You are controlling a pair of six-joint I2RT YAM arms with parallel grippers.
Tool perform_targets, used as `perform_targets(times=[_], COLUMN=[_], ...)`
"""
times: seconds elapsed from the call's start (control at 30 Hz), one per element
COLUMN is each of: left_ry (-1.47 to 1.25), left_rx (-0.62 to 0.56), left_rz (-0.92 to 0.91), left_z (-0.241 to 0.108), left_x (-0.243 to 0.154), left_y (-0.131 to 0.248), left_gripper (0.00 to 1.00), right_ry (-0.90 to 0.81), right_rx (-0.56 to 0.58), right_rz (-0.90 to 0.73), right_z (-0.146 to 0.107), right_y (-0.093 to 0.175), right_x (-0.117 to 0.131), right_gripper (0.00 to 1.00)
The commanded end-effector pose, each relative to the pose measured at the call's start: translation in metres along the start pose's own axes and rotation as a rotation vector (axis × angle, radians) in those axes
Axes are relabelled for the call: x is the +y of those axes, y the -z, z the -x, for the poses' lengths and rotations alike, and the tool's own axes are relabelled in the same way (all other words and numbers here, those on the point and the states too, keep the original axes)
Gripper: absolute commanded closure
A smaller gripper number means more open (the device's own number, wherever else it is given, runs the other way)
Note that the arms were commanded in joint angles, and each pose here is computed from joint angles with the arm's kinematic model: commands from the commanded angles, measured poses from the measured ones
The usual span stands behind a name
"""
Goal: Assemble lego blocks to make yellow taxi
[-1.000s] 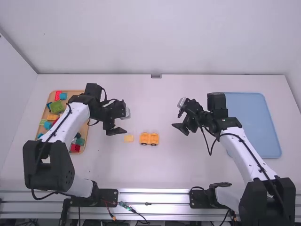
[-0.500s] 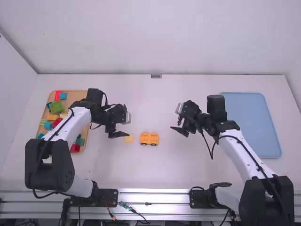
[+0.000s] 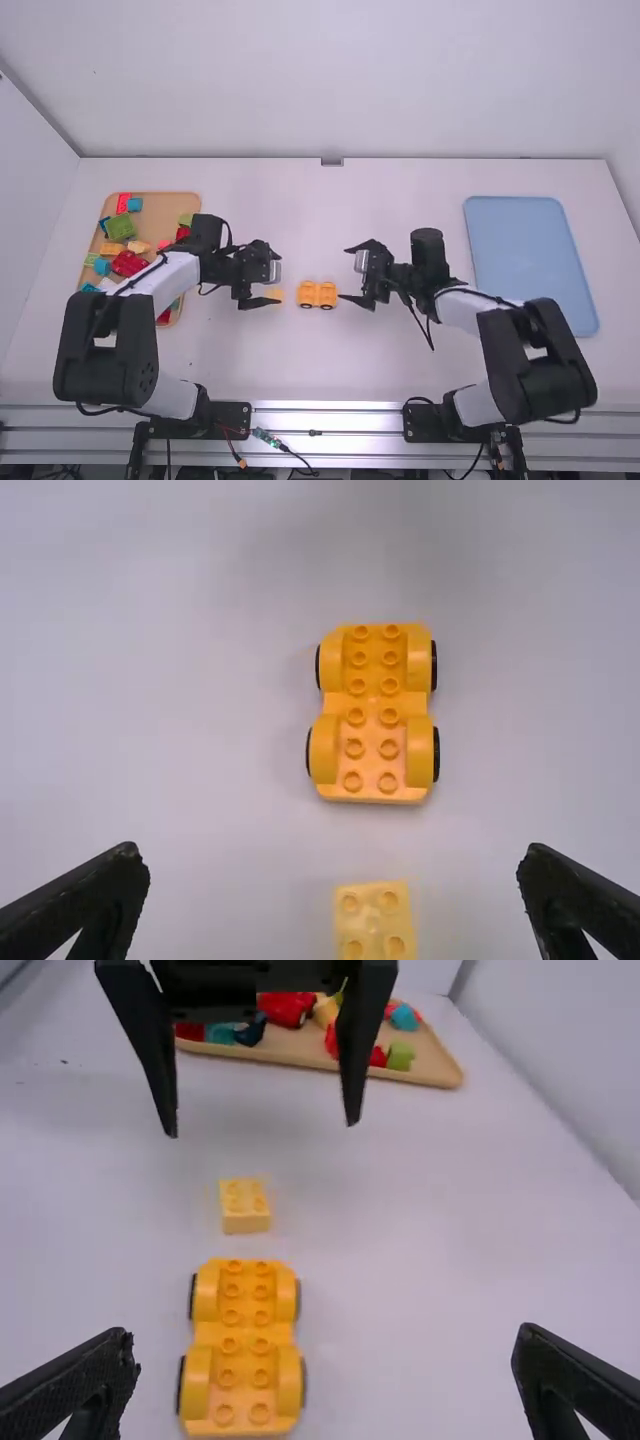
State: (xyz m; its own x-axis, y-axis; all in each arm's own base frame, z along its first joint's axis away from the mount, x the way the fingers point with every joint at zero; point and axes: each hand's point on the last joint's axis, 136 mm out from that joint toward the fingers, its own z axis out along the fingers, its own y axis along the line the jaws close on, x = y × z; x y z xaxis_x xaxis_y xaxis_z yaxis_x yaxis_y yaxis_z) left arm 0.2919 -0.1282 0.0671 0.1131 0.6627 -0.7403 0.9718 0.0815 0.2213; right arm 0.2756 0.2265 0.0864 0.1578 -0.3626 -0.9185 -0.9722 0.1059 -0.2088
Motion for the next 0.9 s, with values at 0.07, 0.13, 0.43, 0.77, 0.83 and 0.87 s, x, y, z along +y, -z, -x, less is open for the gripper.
perform_targets(times=[0.07,0.13,0.43,0.77,0.83,0.87], left_ry=[0.100,0.097,0.078,0.113,0.079,0.056], left_rx=[-0.037,-0.044,-0.051,-0.048,-0.089,-0.115], left_rz=[0.010,0.017,0.045,0.069,0.060,0.055], left_z=[-0.002,-0.004,-0.012,-0.018,-0.014,-0.012], left_x=[-0.006,-0.008,-0.016,-0.012,-0.016,-0.020], left_y=[-0.004,-0.006,-0.014,-0.010,-0.008,-0.007], left_gripper=[0.01,0.01,0.01,0.01,0.01,0.01], right_ry=[-0.094,-0.085,-0.078,-0.148,-0.154,-0.157], right_rx=[-0.055,-0.094,-0.004,0.083,0.081,0.085], right_rz=[0.102,0.163,0.173,0.148,0.162,0.155], right_z=[-0.003,-0.002,-0.024,-0.050,-0.053,-0.055], right_y=[-0.015,-0.021,-0.046,-0.067,-0.072,-0.073], right_x=[0.005,0.013,0.026,0.033,0.038,0.037], right_gripper=[0.01,0.01,0.01,0.01,0.01,0.01])
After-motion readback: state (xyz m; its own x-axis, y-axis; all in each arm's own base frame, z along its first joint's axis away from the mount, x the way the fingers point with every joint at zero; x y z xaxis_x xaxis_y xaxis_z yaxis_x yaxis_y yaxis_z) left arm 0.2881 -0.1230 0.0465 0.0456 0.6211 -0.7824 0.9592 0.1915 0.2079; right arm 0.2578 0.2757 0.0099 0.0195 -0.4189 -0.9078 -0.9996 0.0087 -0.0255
